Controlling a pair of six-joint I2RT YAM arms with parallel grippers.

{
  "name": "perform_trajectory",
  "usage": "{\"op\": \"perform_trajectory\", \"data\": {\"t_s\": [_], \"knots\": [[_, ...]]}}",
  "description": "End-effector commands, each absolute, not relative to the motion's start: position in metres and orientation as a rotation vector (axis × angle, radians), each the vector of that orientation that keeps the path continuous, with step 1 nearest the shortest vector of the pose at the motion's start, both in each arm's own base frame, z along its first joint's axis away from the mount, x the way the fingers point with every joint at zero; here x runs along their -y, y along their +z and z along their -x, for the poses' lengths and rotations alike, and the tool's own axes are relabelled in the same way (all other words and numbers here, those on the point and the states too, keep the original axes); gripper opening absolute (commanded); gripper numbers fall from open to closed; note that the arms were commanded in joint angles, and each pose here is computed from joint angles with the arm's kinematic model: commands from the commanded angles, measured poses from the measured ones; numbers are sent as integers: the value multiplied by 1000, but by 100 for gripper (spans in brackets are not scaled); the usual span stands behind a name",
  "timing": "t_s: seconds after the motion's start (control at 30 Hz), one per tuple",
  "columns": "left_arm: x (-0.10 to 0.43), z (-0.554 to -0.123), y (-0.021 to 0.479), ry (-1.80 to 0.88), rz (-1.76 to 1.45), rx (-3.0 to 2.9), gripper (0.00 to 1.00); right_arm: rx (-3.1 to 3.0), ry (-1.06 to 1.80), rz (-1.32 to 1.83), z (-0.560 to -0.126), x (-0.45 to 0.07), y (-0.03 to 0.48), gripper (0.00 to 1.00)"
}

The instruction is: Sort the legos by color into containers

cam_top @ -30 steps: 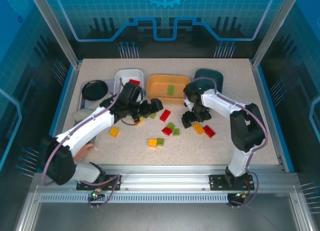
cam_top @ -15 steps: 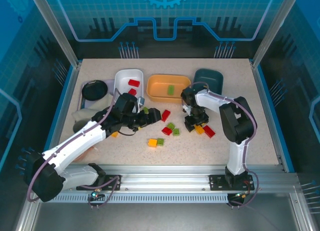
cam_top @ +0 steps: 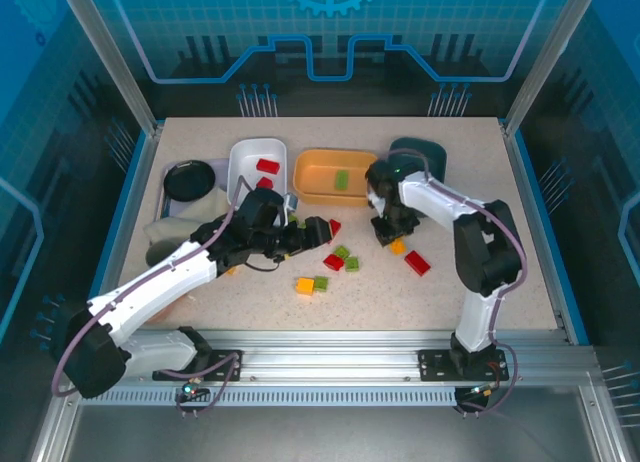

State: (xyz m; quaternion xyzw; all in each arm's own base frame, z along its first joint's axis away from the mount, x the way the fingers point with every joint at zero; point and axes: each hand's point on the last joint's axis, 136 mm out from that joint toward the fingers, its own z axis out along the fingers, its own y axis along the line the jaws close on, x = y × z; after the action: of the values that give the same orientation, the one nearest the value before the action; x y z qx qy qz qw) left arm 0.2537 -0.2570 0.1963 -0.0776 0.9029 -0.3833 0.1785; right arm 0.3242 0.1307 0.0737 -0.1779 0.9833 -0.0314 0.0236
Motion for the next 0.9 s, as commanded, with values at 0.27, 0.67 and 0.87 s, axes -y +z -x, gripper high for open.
{"op": "perform_trajectory", "data": {"t_s": [0.27,0.67,0.87], "knots": [[301,-334,242,-1099,208,-2427,96,-2885,-87,-163,-457,-40,125,24],[283,-352,225,-996,320,-2484,96,-2998,-117,-437,-503,-10,56,51],[258,-337,203,-854,396,-2575,96,-2859,10,-329,-522,-40,108,66]]}}
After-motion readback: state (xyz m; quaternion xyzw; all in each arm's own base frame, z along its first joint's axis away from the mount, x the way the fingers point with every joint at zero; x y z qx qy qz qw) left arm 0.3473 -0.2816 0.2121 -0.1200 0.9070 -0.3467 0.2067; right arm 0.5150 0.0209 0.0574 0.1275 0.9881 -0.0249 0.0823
